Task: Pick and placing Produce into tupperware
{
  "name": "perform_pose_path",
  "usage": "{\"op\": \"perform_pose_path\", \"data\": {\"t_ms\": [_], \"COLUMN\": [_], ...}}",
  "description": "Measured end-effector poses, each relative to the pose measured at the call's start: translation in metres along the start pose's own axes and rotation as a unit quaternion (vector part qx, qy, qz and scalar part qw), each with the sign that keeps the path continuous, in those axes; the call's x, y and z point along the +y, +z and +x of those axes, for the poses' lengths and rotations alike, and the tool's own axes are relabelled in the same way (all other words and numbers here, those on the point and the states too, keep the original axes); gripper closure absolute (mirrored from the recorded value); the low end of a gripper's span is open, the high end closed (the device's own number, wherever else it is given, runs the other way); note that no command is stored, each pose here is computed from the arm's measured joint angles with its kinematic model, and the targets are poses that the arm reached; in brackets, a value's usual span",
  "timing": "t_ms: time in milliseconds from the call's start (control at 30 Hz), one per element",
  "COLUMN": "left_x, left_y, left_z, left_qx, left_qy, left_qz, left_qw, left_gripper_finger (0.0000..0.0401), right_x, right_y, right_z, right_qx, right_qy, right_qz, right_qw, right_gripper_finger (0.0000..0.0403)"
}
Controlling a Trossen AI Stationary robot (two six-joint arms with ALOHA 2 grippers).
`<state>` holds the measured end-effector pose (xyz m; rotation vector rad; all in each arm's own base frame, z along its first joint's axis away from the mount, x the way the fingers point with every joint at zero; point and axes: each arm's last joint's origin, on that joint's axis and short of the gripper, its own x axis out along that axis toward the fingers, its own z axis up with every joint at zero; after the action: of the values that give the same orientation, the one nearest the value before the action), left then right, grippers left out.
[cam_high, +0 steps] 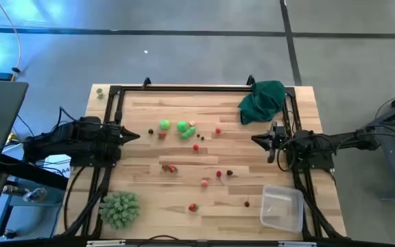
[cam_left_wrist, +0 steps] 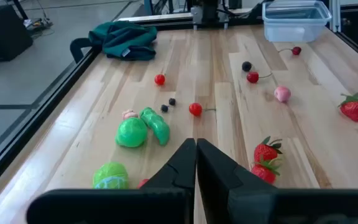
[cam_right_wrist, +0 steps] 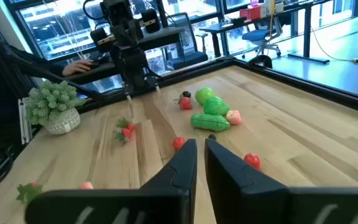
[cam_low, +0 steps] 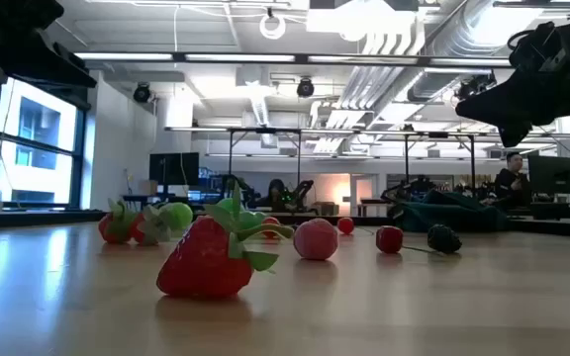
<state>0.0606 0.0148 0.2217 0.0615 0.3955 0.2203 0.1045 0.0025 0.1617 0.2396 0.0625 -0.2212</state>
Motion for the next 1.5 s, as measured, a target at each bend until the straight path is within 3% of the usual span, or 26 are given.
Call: {"op": "perform_pose_path", "data": {"t_ms": [1500], "left_x": [0.0], "left_y": [0.0001], "left_z": [-0.0001], "left_qx": [0.0], "left_qy": [0.0], "left_qz": [0.0], "left_qw": [1.0], "left_gripper_finger": [0.0396], "right_x": [0.0], "right_y": [0.0], "right_z": [0.0], "right_qx": [0.0], "right_qy": [0.0], "right_qz": [0.0], "right_qw": [1.0], "right_gripper_finger": [0.0378]}}
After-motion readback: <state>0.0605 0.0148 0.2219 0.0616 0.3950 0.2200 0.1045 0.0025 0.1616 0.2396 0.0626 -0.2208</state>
